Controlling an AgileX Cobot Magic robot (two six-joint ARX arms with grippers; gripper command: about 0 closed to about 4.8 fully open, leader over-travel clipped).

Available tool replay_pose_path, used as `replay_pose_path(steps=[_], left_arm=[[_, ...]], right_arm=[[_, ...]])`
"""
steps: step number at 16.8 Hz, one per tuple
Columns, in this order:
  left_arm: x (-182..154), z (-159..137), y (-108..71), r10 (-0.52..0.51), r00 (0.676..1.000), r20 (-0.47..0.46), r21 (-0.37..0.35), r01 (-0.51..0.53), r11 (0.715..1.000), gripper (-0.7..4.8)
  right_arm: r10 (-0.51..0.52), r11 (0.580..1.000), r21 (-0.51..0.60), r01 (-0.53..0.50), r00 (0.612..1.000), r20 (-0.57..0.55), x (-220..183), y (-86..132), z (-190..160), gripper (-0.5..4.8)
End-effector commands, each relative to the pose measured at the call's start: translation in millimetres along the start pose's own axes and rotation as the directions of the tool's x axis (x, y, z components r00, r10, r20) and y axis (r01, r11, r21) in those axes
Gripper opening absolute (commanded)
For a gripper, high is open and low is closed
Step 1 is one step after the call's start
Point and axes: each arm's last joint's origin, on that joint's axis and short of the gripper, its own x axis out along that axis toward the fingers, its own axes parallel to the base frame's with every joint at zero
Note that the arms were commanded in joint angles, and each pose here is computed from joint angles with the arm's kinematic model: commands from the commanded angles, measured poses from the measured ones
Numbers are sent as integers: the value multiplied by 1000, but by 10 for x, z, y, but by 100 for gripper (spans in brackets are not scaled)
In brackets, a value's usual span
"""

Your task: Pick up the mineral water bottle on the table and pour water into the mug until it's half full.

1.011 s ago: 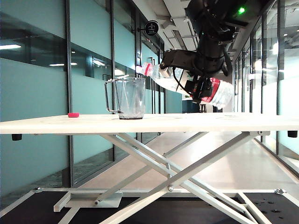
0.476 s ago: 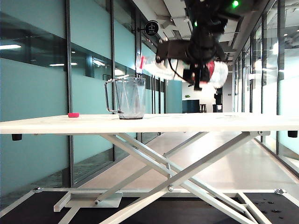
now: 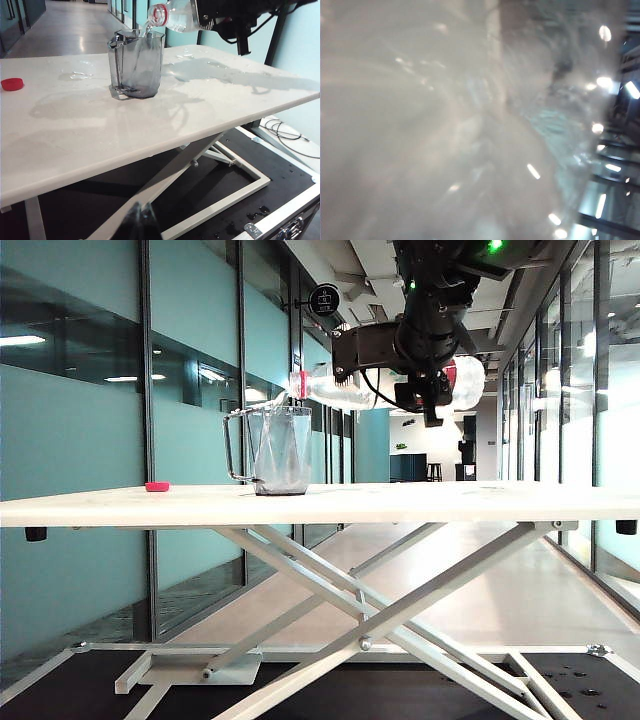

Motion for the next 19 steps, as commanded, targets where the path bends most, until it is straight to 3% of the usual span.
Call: replay_pose_path(steps=[1, 19], left_arm=[[-1, 19, -2, -3, 1000, 12, 21, 3, 1000, -5], [-1, 19, -2, -3, 1000, 11, 28, 3, 1000, -5]], right_arm=[[-71, 997, 16, 71, 997, -6, -41, -126, 0, 202], [-125, 991, -46, 122, 990, -65, -31, -166, -7, 202]])
